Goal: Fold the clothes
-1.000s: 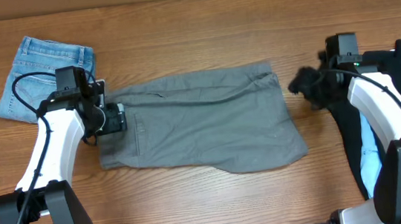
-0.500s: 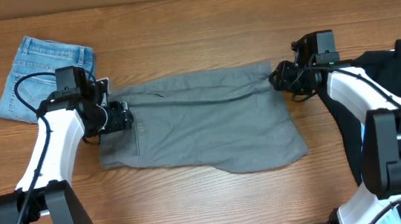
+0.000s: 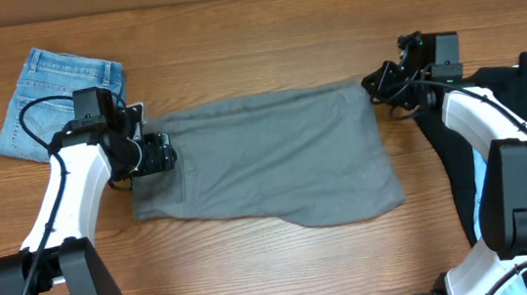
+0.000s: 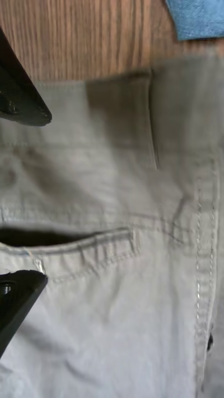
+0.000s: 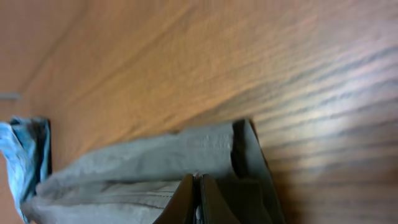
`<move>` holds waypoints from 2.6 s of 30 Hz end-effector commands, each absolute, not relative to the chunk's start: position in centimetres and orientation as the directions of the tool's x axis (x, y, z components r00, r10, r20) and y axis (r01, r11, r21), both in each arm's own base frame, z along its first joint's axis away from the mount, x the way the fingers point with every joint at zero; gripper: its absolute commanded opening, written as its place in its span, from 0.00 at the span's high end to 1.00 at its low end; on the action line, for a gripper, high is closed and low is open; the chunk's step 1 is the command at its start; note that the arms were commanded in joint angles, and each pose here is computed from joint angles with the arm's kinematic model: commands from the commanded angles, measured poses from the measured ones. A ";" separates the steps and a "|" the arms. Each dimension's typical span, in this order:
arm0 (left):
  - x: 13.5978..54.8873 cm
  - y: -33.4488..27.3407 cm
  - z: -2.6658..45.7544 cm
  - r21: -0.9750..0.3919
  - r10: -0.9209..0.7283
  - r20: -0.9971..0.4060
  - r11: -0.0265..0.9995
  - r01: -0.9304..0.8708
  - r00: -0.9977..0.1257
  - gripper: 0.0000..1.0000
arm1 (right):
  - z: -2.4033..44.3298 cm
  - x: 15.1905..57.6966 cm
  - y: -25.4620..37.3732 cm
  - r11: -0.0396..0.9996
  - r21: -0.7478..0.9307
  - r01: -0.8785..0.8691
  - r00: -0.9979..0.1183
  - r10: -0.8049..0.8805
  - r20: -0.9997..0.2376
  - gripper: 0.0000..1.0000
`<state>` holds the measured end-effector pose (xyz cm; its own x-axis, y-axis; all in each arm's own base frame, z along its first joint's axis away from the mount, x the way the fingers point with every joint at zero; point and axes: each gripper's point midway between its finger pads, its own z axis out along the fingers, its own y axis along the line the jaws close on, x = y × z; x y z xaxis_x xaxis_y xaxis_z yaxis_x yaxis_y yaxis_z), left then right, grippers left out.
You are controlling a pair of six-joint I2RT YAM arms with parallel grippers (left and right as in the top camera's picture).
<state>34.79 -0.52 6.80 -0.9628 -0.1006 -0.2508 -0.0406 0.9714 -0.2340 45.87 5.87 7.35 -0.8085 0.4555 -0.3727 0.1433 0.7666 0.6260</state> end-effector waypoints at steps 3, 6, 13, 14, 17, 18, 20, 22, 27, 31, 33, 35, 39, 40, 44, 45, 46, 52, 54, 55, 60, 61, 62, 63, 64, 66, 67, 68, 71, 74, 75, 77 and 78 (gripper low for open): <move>35.3 -0.7 7.1 -0.245 -0.091 -0.266 0.969 -0.024 -0.960 0.23 | 8.0 47.2 4.8 0.786 0.591 0.180 -0.760 0.493 -0.424 0.78; 35.3 -0.7 7.1 -0.245 -0.090 -0.265 0.969 -0.023 -0.960 0.22 | 7.6 47.5 3.8 0.814 0.538 0.220 -0.737 0.500 -0.456 0.26; 35.4 -2.1 7.3 -0.278 -0.039 -0.279 0.960 0.042 -0.959 0.42 | 8.6 45.4 3.8 0.771 0.597 0.222 -0.784 0.505 -0.361 0.44; 35.5 -2.5 7.4 -0.284 -0.015 -0.290 0.956 0.071 -0.957 0.50 | 9.0 44.8 4.3 0.756 0.619 0.212 -0.799 0.499 -0.335 0.46; 35.7 -4.2 7.8 -0.311 0.051 -0.322 0.937 0.157 -0.945 0.68 | 10.3 42.9 5.9 0.733 0.661 0.156 -0.846 0.445 -0.293 0.56; 35.7 -4.9 7.9 -0.320 0.073 -0.331 0.929 0.185 -0.941 0.71 | 10.6 42.3 6.6 0.723 0.675 0.144 -0.861 0.427 -0.275 0.61; 35.9 -6.4 8.2 -0.337 0.109 -0.352 0.912 0.235 -0.930 0.78 | 10.6 41.0 7.6 0.714 0.682 0.160 -0.883 0.412 -0.224 0.75; 36.1 -8.1 8.4 -0.338 0.150 -0.375 0.897 0.285 -0.915 0.85 | 10.2 40.1 8.2 0.716 0.676 0.174 -0.897 0.398 -0.191 0.85; 37.0 -12.1 8.0 -0.267 0.266 -0.435 0.874 0.406 -0.860 0.96 | 8.2 39.1 9.9 0.758 0.625 0.188 -0.914 0.368 -0.171 0.92; 37.6 -13.6 5.6 -0.247 0.304 -0.416 0.869 0.428 -0.857 0.96 | 5.7 39.4 10.5 0.790 0.552 0.266 -0.900 0.408 -0.150 0.95; 38.0 -13.9 3.8 -0.260 0.295 -0.396 0.872 0.414 -0.869 0.96 | 4.6 40.1 11.4 0.780 0.561 0.277 -0.896 0.420 -0.142 0.95; 38.7 -14.0 2.0 -0.271 0.269 -0.387 0.881 0.387 -0.882 0.96 | 3.5 41.4 12.3 0.761 0.582 0.286 -0.883 0.445 -0.148 0.95; 41.7 -13.9 0.6 -0.305 0.142 -0.434 0.906 0.293 -0.890 0.92 | 1.5 43.8 12.8 0.694 0.630 0.350 -0.835 0.536 -0.127 0.95; 42.5 -13.8 0.5 -0.317 0.104 -0.451 0.910 0.268 -0.886 0.91 | 1.0 44.2 12.8 0.671 0.638 0.378 -0.818 0.564 -0.108 0.95; 44.6 -13.0 0.5 -0.355 -0.008 -0.486 0.916 0.189 -0.874 0.87 | -0.9 45.2 11.5 0.678 0.607 0.415 -0.782 0.607 -0.143 0.95; 44.9 -12.7 0.6 -0.361 -0.024 -0.487 0.916 0.175 -0.873 0.86 | -1.2 45.3 10.9 0.687 0.589 0.425 -0.773 0.614 -0.158 0.95; 45.0 -12.5 0.7 -0.368 -0.042 -0.487 0.916 0.162 -0.873 0.84 | -1.2 45.4 10.7 0.695 0.584 0.420 -0.773 0.611 -0.171 0.95; 45.8 -12.0 2.4 -0.407 -0.044 -0.497 0.894 0.188 -0.867 0.75 | 3.3 46.3 11.3 0.720 0.656 0.224 -0.847 0.477 -0.234 0.86; 45.9 -11.6 3.1 -0.392 -0.023 -0.500 0.897 0.203 -0.866 0.73 | 4.8 46.3 10.7 0.737 0.646 0.196 -0.853 0.453 -0.258 0.85; 45.9 -11.3 3.6 -0.380 -0.003 -0.503 0.899 0.218 -0.864 0.73 | 5.6 46.2 10.4 0.748 0.639 0.179 -0.856 0.439 -0.274 0.84; 45.2 -10.1 7.2 -0.316 0.101 -0.492 0.905 0.285 -0.865 0.63 | 10.8 44.4 9.2 0.801 0.591 0.089 -0.872 0.349 -0.342 0.74; 44.8 -10.0 8.0 -0.315 0.112 -0.485 0.903 0.292 -0.867 0.59 | 11.7 43.7 9.1 0.807 0.585 0.083 -0.875 0.340 -0.344 0.73; 44.4 -10.1 8.9 -0.315 0.120 -0.476 0.902 0.297 -0.871 0.58 | 12.5 43.0 9.0 0.811 0.579 0.077 -0.879 0.329 -0.344 0.72; 43.5 -10.0 10.1 -0.312 0.138 -0.460 0.900 0.305 -0.877 0.57 | 13.6 41.8 9.0 0.815 0.575 0.075 -0.885 0.320 -0.339 0.71; 42.8 -10.1 10.7 -0.310 0.151 -0.452 0.897 0.314 -0.879 0.57 | 14.1 41.0 9.2 0.819 0.570 0.062 -0.893 0.301 -0.335 0.71; 41.4 -10.4 11.7 -0.312 0.175 -0.432 0.891 0.329 -0.885 0.55 | 14.8 39.1 9.9 0.829 0.558 0.042 -0.913 0.259 -0.315 0.70; 40.5 -10.5 12.0 -0.314 0.186 -0.414 0.890 0.332 -0.891 0.55 | 14.7 38.1 10.3 0.832 0.553 0.040 -0.926 0.239 -0.293 0.69; 39.7 -10.5 12.0 -0.312 0.195 -0.390 0.892 0.328 -0.900 0.54 | 14.4 37.1 10.7 0.835 0.548 0.047 -0.940 0.223 -0.258 0.67; 37.1 -10.3 10.6 -0.302 0.216 -0.280 0.905 0.299 -0.935 0.59 | 12.5 33.3 11.8 0.848 0.519 0.105 -0.978 0.182 -0.100 0.66; 34.5 -9.5 7.7 -0.274 0.206 -0.161 0.930 0.245 -0.965 0.66 | 10.1 30.2 12.1 0.869 0.471 0.153 -0.987 0.159 0.027 0.66; 33.8 -9.2 6.6 -0.265 0.196 -0.129 0.938 0.224 -0.972 0.70 | 9.1 29.4 11.9 0.874 0.453 0.175 -0.984 0.167 0.060 0.66; 32.6 -8.4 4.2 -0.240 0.171 -0.078 0.953 0.184 -0.982 0.73 | 7.0 28.0 11.5 0.876 0.419 0.237 -0.971 0.208 0.115 0.69; 32.1 -7.9 3.1 -0.224 0.152 -0.058 0.961 0.161 -0.987 0.74 | 5.9 27.4 11.5 0.873 0.414 0.259 -0.966 0.224 0.132 0.75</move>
<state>34.18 -9.70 6.94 -0.9669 0.1953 -0.1642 0.2365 0.9273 -0.2900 29.49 12.32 9.25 -0.9828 0.1781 0.0487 0.1798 0.8632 0.4717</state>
